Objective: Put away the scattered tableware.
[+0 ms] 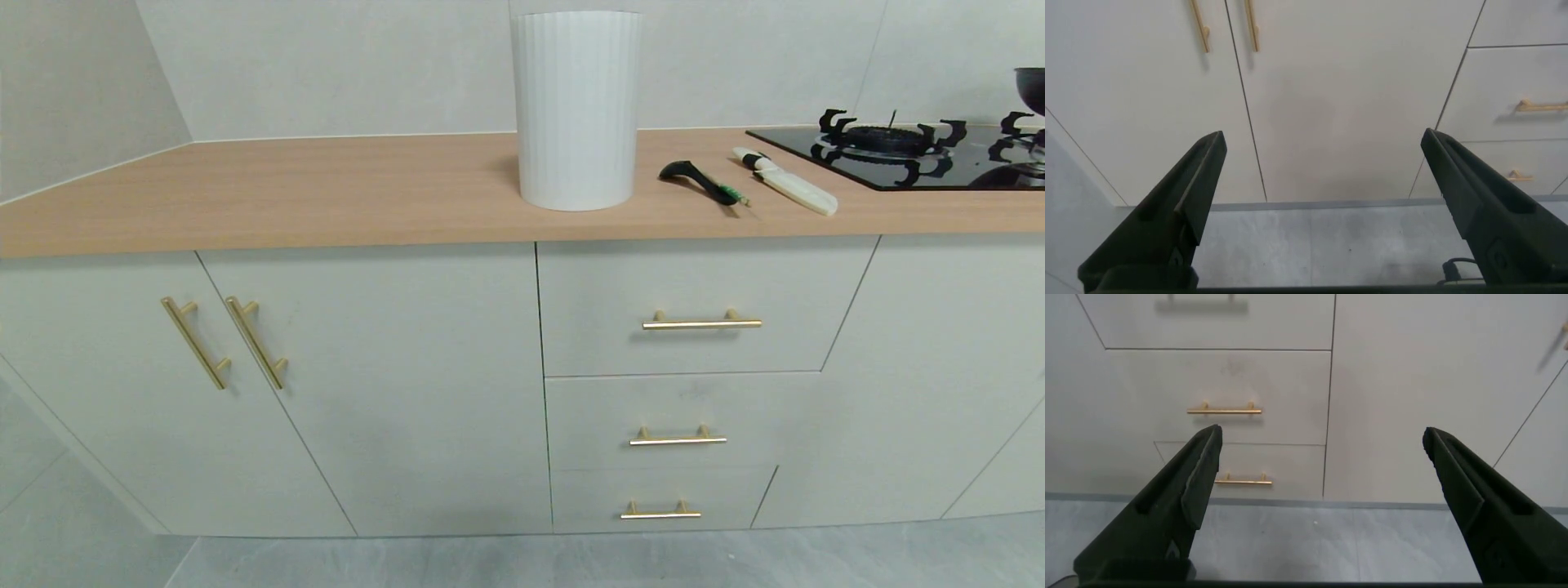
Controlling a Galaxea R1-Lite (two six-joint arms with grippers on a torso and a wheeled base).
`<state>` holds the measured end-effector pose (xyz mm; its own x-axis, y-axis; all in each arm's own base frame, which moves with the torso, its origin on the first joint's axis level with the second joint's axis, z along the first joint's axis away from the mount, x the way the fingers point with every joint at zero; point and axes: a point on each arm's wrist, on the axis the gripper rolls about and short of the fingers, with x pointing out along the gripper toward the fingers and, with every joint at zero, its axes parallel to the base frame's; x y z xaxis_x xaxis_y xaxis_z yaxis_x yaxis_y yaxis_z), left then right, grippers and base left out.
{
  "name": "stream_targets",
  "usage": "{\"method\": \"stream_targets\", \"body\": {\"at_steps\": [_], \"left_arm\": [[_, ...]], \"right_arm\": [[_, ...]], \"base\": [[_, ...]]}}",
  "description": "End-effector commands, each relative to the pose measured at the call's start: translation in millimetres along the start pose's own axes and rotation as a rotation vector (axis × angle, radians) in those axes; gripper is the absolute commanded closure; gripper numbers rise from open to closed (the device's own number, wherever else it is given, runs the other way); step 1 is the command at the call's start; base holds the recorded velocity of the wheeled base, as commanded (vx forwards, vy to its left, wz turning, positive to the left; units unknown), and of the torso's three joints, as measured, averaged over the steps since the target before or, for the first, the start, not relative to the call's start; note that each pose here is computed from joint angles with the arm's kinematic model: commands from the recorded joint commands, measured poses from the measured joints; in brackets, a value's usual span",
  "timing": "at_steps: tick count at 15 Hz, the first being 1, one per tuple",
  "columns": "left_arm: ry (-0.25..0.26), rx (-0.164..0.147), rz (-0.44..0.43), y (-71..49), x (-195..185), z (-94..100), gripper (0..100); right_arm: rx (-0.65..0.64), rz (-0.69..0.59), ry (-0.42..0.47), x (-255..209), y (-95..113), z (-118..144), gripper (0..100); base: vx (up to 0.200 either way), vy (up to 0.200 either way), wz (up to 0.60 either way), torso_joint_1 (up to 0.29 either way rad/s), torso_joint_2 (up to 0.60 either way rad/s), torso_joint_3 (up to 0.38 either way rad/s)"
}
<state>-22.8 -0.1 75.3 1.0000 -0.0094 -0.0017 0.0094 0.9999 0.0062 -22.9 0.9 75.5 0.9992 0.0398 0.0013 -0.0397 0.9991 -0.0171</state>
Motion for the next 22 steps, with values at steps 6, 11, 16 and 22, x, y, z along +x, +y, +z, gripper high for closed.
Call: {"method": "stream_targets", "body": {"at_steps": [6, 11, 16, 22], "left_arm": [[0.001, 0.0, 0.0, 0.0, 0.1, 0.1, 0], [0.001, 0.0, 0.0, 0.0, 0.1, 0.1, 0], [0.001, 0.0, 0.0, 0.0, 0.1, 0.1, 0], [0.001, 0.0, 0.0, 0.0, 0.1, 0.1, 0]], "right_arm": [[0.155, 0.178, 0.029, 4.8, -1.7, 67.9, 0], [0.114, 0.363, 0.384, 63.3, 10.9, 79.8, 0], [0.014, 0.38, 0.657, 155.3, 39.3, 92.0, 0], [-0.006, 0.358, 0.767, 266.1, 74.3, 47.0, 0]], "base": [[0.0, 0.0, 0.0, 0.0, 0.0, 0.0], [0.0, 0.0, 0.0, 0.0, 0.0, 0.0], [0.0, 0.0, 0.0, 0.0, 0.0, 0.0], [0.0, 0.0, 0.0, 0.0, 0.0, 0.0]]}}
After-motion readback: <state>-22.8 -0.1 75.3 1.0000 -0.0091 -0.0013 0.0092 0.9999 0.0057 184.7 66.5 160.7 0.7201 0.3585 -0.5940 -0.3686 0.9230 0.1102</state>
